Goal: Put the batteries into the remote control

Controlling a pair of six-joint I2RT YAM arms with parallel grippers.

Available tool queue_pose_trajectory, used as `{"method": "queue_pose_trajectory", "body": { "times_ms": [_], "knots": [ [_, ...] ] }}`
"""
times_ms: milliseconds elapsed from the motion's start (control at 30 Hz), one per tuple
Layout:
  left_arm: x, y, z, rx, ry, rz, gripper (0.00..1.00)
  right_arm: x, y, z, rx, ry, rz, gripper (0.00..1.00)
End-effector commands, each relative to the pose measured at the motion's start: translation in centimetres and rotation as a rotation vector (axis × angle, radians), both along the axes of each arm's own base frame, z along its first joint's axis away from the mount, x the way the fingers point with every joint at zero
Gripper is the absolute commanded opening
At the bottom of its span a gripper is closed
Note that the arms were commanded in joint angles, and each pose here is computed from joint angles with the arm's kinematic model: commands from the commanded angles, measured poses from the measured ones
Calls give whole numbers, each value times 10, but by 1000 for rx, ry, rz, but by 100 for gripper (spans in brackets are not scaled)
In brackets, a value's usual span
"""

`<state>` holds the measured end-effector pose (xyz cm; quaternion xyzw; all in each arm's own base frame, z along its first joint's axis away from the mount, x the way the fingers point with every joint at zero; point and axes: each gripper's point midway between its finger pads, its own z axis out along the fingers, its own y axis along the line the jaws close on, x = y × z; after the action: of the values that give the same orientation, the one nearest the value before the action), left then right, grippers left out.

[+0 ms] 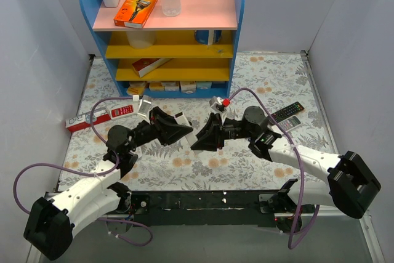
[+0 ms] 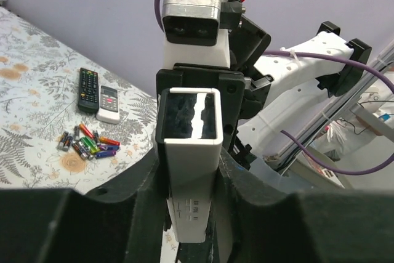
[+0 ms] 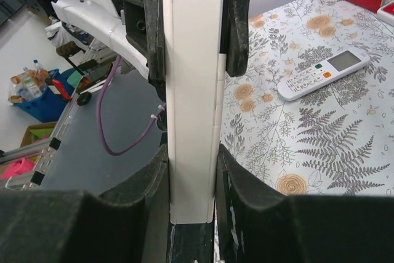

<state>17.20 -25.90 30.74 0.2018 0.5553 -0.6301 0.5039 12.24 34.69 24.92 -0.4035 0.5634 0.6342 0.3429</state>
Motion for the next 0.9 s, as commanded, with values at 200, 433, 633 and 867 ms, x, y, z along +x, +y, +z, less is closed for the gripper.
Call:
{"method": "queue_pose_trajectory", "body": {
  "times_ms": [200,433,633,867],
  "knots": [
    [56,15,-29,123,200,290,0,29,6,4,-70,-49,-142,58],
    [82,31,-50,210,328,457,0,65,2,8,-188,-184,-401,81],
    [86,36,-52,237,370,497,0,82,15,15,-247,-316,-527,82],
    [87,40,-50,245,386,520,0,88,42,6,-327,-368,-554,81]
  ]
}}
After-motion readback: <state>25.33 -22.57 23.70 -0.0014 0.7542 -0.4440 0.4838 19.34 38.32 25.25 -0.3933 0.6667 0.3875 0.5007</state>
